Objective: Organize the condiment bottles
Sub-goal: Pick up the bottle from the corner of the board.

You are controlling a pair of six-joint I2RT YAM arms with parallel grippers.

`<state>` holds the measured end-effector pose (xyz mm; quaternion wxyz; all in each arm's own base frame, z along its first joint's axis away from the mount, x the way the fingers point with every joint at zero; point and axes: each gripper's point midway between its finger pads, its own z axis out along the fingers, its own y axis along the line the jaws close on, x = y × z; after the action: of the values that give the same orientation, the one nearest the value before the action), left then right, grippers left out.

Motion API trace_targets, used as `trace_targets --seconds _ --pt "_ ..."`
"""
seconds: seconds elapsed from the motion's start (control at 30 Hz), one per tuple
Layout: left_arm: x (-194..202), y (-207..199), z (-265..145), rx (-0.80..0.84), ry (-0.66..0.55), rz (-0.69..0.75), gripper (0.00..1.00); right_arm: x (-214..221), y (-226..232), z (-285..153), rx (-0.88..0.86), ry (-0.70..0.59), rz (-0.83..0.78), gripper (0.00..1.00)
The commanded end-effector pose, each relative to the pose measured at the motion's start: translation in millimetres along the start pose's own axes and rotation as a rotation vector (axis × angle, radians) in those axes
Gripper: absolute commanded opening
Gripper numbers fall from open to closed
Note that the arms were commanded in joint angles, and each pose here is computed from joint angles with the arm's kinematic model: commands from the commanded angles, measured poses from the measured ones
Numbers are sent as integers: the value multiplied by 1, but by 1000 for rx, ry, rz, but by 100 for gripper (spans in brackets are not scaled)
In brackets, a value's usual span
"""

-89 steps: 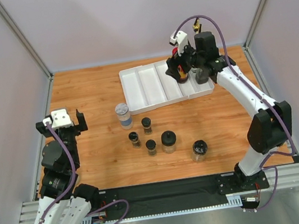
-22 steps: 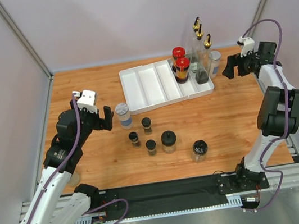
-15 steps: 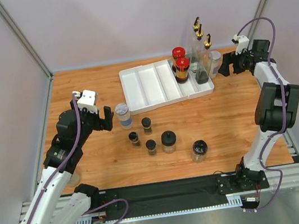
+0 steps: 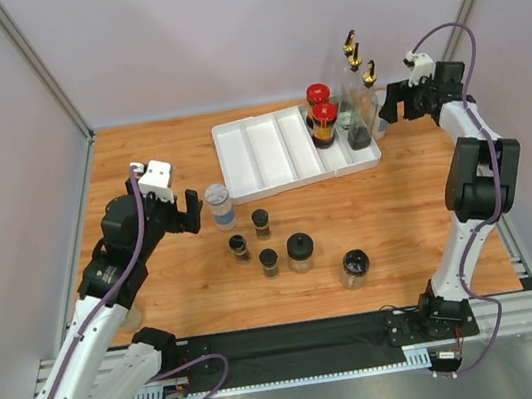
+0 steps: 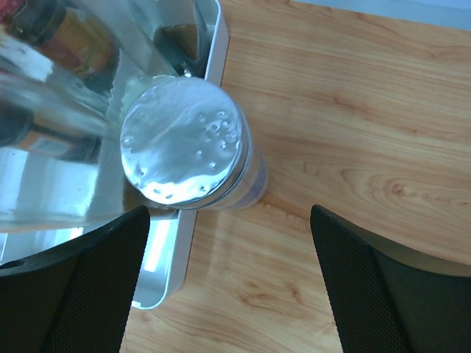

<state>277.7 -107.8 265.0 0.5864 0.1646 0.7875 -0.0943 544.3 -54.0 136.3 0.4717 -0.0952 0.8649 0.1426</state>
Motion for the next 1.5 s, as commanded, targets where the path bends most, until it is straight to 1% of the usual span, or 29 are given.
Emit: trace_targets --seconds 0.0,0.2,0.43,0.8,1.2,1.33,1.37,1.43,1.47 --pt "2 1 2 2 2 9 100 -30 -8 5 32 -75 3 91" --pt "3 1 3 -1 9 9 100 -35 -3 18 16 -87 -1 91" --pt "5 1 5 -2 17 9 100 -40 -8 26 19 -102 17 91" --pt "8 3 8 -2 31 31 100 -44 -16 42 42 -114 3 91" --pt "10 2 10 -2 45 31 100 -50 -15 53 46 -129 -21 90" --pt "10 3 10 -3 45 33 100 -54 -15 54 44 -137 -26 85" --pt "11 2 10 -2 49 32 100 -57 -14 53 38 -143 -29 81" --pt "11 3 11 -3 48 31 100 -58 -14 54 34 -146 -31 78" --pt "11 2 11 -2 48 32 100 -58 -14 55 32 -144 -28 74"
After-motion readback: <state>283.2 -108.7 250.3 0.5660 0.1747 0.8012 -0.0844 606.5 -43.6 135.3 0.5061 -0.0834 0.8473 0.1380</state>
